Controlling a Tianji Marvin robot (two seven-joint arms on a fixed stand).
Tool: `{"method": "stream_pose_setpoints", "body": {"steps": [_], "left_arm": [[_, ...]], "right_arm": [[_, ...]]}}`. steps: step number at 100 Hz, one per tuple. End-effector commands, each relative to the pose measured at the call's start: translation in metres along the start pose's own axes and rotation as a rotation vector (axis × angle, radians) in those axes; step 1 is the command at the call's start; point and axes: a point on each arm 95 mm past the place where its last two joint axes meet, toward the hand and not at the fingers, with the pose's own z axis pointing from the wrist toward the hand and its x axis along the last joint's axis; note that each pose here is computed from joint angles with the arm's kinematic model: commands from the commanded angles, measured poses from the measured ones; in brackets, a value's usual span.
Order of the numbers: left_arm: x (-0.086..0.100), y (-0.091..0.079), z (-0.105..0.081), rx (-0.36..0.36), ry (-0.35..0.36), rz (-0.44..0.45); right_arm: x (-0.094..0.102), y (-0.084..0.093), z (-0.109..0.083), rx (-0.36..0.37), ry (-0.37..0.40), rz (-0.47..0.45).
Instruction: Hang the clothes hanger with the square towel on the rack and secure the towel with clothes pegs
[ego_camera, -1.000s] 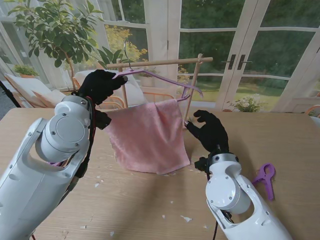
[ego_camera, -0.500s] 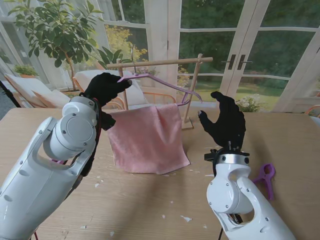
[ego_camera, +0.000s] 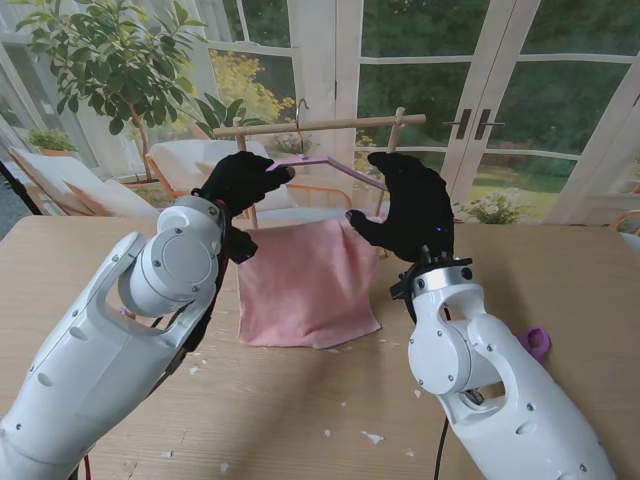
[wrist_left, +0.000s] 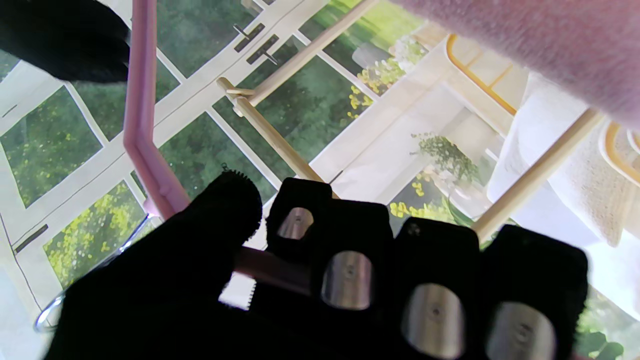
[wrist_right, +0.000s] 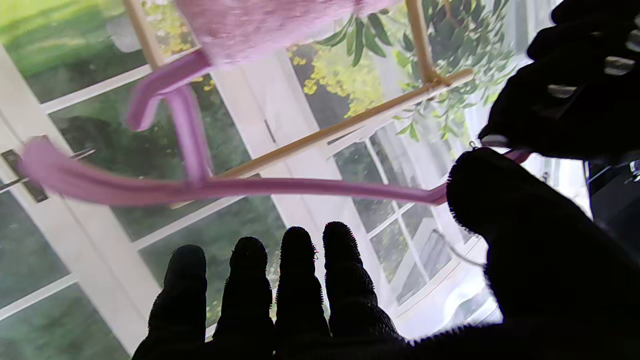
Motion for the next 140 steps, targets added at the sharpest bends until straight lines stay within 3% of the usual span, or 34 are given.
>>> {"method": "stream_pose_setpoints", "body": {"steps": [1, 36, 57, 96, 140], "left_arm": [[0.007, 0.004, 0.0, -0.019, 0.019, -0.008], [0.014, 0.006, 0.001, -0.045, 0.063, -0.003], [0.018, 0.003, 0.003, -0.053, 0.082, 0.011], [0.023, 0.005, 0.004, -0.071, 0.073, 0.034], [0.024, 0.006, -0.002, -0.1, 0.063, -0.024]], "right_arm": [[0.009, 0.005, 0.007, -0.012, 0.019, 0.006], [0.018, -0.004, 0.033, 0.033, -0.001, 0.021], [0.018, -0.01, 0.038, 0.059, -0.029, 0.147], [0.02, -0.016, 0.046, -0.005, -0.043, 0.179], [0.019, -0.015, 0.051, -0.09, -0.069, 0.084]]}}
